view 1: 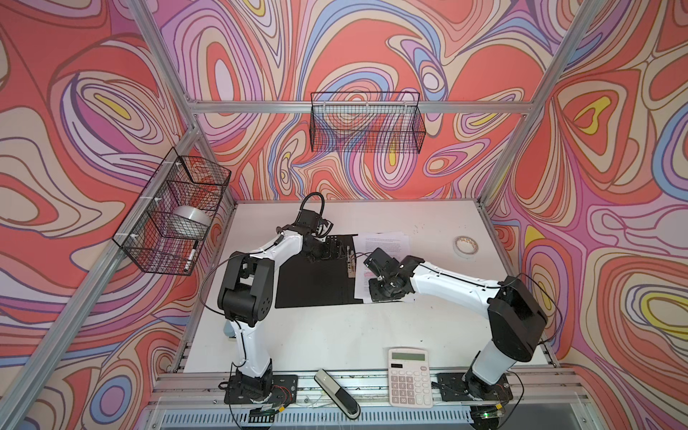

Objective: Put the files into the folder

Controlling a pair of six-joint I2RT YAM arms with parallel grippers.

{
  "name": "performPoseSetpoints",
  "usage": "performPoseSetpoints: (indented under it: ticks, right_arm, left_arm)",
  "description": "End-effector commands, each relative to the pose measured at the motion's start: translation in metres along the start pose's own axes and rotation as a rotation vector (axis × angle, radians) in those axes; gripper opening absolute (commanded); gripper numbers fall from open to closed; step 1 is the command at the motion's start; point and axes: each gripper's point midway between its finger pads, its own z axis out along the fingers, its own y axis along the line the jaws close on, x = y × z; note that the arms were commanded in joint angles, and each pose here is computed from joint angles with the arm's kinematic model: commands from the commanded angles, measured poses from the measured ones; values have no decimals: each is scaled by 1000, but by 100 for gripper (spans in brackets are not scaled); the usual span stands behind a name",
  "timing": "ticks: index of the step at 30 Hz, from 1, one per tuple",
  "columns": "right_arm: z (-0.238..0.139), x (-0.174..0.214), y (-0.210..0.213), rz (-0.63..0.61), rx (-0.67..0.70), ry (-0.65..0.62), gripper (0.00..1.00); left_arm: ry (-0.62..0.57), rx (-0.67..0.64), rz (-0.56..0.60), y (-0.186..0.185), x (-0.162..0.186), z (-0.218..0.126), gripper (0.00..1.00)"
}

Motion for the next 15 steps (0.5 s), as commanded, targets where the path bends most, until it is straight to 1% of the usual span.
performPoseSetpoints:
  ticks: [1,4,8,12,15]
  right_arm:
    - [-15,-42,-36,111,-1,-62,54]
    - [-9,-76,-67,224,-62,-77,54]
    - [0,-115,-103,296,-62,-132,55]
    - [19,-137,-132,361,-84,-124,55]
    - [33,-146,-145,396,-112,-108,55]
  left_arm:
    - [4,7,-11,-2,-5,-4,100]
    - [-1,14,-26,-2,-9,3,100]
    - [7,43,-68,-3,-11,12,100]
    - [22,76,-80,-11,-12,20,100]
    - [32,82,-78,-14,-11,25,100]
